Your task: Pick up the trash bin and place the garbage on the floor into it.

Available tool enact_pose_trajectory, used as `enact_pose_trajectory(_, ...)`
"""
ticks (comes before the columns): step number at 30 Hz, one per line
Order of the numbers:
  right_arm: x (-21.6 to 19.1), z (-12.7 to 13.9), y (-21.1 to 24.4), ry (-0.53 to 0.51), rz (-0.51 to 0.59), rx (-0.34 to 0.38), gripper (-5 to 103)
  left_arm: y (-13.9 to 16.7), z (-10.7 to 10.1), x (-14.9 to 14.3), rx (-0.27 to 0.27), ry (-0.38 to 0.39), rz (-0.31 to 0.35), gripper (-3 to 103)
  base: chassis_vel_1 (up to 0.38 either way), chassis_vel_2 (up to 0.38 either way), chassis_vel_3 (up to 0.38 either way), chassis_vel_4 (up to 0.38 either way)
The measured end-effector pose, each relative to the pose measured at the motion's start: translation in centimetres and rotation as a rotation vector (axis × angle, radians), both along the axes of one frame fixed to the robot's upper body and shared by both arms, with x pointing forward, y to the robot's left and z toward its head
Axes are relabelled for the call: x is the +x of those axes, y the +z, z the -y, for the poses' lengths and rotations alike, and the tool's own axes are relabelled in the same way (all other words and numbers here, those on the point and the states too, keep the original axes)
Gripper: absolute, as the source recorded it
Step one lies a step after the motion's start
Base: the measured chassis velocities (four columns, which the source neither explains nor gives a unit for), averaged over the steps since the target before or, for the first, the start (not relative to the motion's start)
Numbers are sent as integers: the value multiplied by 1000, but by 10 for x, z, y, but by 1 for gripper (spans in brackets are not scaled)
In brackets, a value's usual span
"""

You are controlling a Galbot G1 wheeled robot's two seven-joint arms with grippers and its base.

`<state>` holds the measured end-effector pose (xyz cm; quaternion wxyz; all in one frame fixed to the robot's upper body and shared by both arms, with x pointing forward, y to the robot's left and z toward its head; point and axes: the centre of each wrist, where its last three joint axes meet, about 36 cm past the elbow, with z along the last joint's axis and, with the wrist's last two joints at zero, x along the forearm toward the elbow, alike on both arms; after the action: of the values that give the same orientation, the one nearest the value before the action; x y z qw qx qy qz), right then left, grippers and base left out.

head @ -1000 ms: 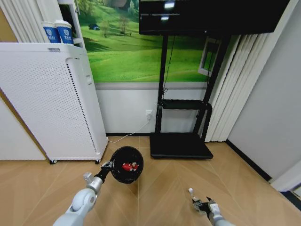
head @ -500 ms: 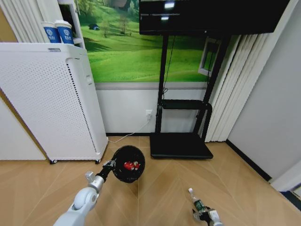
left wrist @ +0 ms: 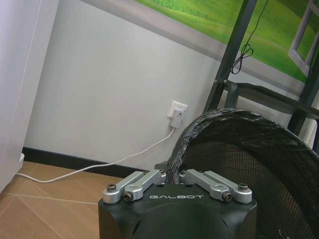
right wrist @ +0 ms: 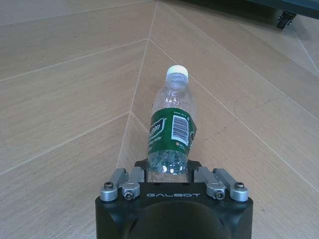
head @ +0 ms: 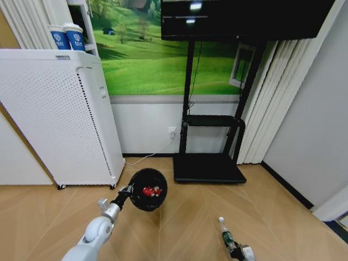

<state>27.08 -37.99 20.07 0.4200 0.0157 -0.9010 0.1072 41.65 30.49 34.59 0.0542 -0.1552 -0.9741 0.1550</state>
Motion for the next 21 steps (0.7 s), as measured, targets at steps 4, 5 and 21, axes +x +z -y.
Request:
enact_pose_trajectory(4, 1, -1, 5, -5, 18, 21, 29, -3, -2, 1, 3, 5, -7, 4, 0, 0, 0, 0)
enact_pose_trajectory(5, 1, -1, 5, -5, 18, 21, 29, -3, -2, 1, 3, 5, -7, 4, 0, 0, 0, 0)
enact_pose_trajectory(21, 4, -83, 129, 312, 695, 344, 29, -32, 13, 27, 41, 22, -61, 4, 0, 0, 0, 0)
